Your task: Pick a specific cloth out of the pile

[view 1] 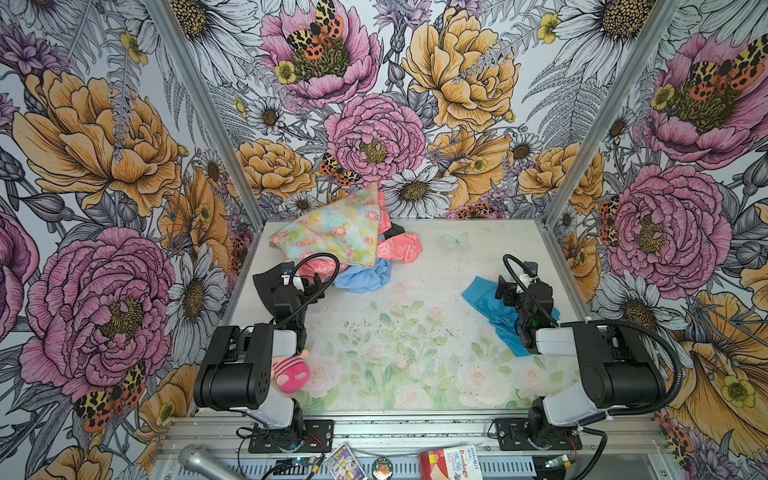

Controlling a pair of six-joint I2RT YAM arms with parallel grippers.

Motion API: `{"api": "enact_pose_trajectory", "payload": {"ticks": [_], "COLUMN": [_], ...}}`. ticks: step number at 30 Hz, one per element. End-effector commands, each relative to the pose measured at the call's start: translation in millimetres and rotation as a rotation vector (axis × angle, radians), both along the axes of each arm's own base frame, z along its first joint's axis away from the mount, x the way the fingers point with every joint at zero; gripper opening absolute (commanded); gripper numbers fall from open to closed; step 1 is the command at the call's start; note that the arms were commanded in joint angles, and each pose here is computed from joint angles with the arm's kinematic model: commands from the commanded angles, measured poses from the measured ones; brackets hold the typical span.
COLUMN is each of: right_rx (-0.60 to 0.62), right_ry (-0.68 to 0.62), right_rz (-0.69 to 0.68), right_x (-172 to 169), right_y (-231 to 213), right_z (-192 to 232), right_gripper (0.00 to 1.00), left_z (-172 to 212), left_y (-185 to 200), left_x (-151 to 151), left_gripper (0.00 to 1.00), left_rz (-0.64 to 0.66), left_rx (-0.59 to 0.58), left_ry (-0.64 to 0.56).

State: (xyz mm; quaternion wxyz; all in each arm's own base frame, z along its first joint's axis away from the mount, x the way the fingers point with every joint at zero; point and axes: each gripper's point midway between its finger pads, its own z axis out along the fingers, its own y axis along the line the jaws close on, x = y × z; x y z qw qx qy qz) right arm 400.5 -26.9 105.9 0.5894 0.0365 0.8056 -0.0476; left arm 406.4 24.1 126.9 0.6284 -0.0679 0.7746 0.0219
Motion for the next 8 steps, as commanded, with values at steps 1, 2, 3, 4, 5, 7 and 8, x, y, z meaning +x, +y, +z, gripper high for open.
{"api": "enact_pose_trajectory", "payload": {"ticks": [1, 2, 3, 4, 5, 7, 8], "right_rx": [0.013, 0.016, 0.024, 0.024, 0.024, 0.023, 0.023], "right_ry": [-0.029, -0.027, -0.022, -0.022, -0.023, -0.031, -0.039], "right_rz": [0.017, 0.018, 0.023, 0.022, 0.022, 0.021, 0.024], "right_x": [3.0, 4.5, 4.3, 4.4, 4.4, 3.4, 1.4], "right_y": [4.2, 4.0, 4.0, 3.3, 3.6, 3.2, 4.1], "right_z": [5.5, 5.7, 4.7, 4.7, 4.9, 6.3, 7.4], "right_gripper": [0.99, 0.99, 1.00, 1.00, 1.00, 0.99, 0.99], "left_z": [2.6, 1.8, 2.3, 1.8, 2.0, 2.4, 2.5], "left_y": [0.5, -0.2, 0.2, 0.3, 0.1, 0.1, 0.6], "left_x": [-1.3, -1.5, -1.3, -1.6, -1.5, -1.7, -1.6], "left_gripper": [0.99, 0.99, 0.99, 0.99, 0.99, 0.99, 0.99], "left_rz": [0.001, -0.001, -0.001, -0.001, -0.003, -0.003, -0.001], "left_rx": [0.011, 0.011, 0.010, 0.009, 0.008, 0.008, 0.009], "left_ry": [-0.022, -0.020, -0.021, -0.020, -0.021, -0.023, -0.023]}}
